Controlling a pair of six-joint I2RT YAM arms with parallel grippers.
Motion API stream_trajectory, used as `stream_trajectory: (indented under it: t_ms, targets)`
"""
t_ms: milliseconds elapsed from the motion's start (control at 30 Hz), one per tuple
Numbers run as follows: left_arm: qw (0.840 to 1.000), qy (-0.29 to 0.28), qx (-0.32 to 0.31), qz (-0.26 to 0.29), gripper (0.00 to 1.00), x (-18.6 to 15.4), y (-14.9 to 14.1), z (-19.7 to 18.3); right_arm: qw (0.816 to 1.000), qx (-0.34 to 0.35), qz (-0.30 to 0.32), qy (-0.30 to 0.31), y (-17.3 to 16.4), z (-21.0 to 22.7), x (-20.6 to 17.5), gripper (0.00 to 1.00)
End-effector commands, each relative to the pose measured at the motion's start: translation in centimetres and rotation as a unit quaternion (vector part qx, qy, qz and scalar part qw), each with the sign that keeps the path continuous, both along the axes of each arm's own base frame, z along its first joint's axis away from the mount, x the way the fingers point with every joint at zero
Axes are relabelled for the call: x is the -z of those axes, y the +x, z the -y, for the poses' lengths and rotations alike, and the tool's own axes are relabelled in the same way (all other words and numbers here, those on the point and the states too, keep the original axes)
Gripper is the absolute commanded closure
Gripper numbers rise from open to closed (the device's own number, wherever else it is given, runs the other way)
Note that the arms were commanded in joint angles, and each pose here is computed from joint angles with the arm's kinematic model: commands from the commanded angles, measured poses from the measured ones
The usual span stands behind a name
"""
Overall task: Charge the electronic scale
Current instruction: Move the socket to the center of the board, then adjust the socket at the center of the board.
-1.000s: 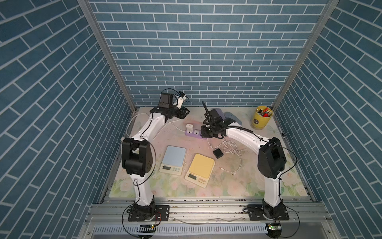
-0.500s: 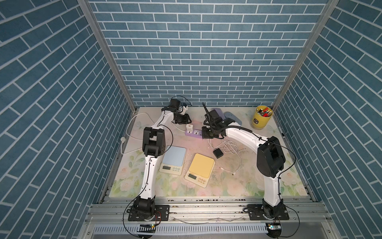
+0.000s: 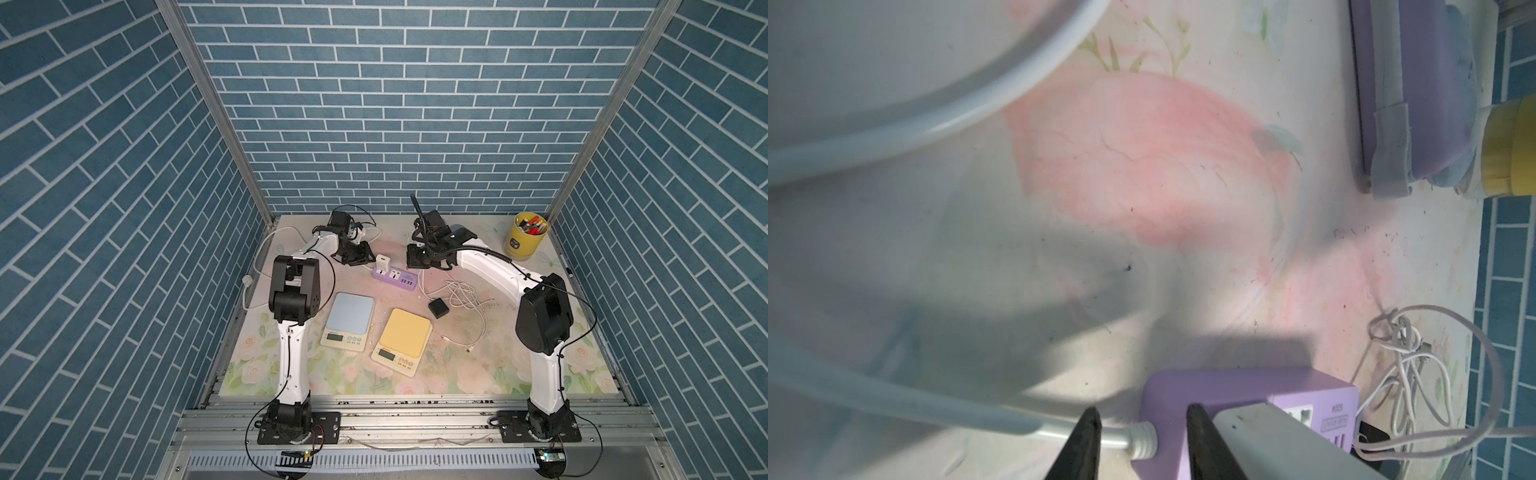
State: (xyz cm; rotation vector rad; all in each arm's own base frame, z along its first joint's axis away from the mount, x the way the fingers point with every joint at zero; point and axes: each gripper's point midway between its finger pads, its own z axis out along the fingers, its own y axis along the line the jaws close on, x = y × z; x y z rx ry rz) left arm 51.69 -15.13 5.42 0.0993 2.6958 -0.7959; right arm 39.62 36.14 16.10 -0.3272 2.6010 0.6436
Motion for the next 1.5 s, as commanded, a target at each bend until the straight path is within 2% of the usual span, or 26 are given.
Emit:
stream_trajectory:
  t_ms: [0,133,333,500,600,767,967,1167,1300,1467]
  targets:
    - [0.999,-0.007,0.004,0.04,0.62,-2.9,1.7,-0.9,0.999,-0.015,-0.028,-0.02,-0.9,0.0,1.6,1.0]
    - [0.999,-0.025,0.017,0.037,0.64,-3.0,3.3,0.1,0.998,-0.026,-0.04,-0.03,-2.0,-0.5,3.1,1.0]
    - [0.998,-0.04,0.039,0.013,0.67,-0.6,3.9,3.2,0.995,-0.034,-0.081,-0.047,-3.6,-1.1,8.0,1.0]
    - [0.997,-0.046,0.053,-0.026,0.69,2.0,2.4,5.0,0.992,-0.051,-0.101,-0.051,-3.7,-1.1,10.2,1.0]
    - [0.997,-0.039,0.048,-0.05,0.7,3.2,1.0,4.5,0.989,-0.042,-0.123,-0.067,-2.9,0.3,13.1,1.0]
    - [0.997,-0.026,0.024,-0.071,0.7,3.7,-1.5,2.8,0.988,-0.028,-0.131,-0.074,-1.0,2.5,14.4,1.0]
    - [0.996,-0.021,0.006,-0.092,0.7,4.8,-4.1,1.9,0.99,-0.024,-0.114,-0.079,0.6,4.1,13.6,1.0]
    - [0.997,-0.013,-0.003,-0.078,0.7,3.9,-4.2,1.3,0.991,-0.04,-0.092,-0.087,0.4,4.9,11.9,1.0]
    - [0.999,0.001,-0.004,-0.037,0.68,0.9,-3.0,-0.4,0.991,-0.119,-0.031,-0.051,-1.4,3.4,7.7,1.0]
    - [1.0,-0.01,-0.017,0.018,0.67,-3.6,-2.4,-2.8,0.973,-0.224,0.047,-0.024,-2.6,1.8,3.4,1.0]
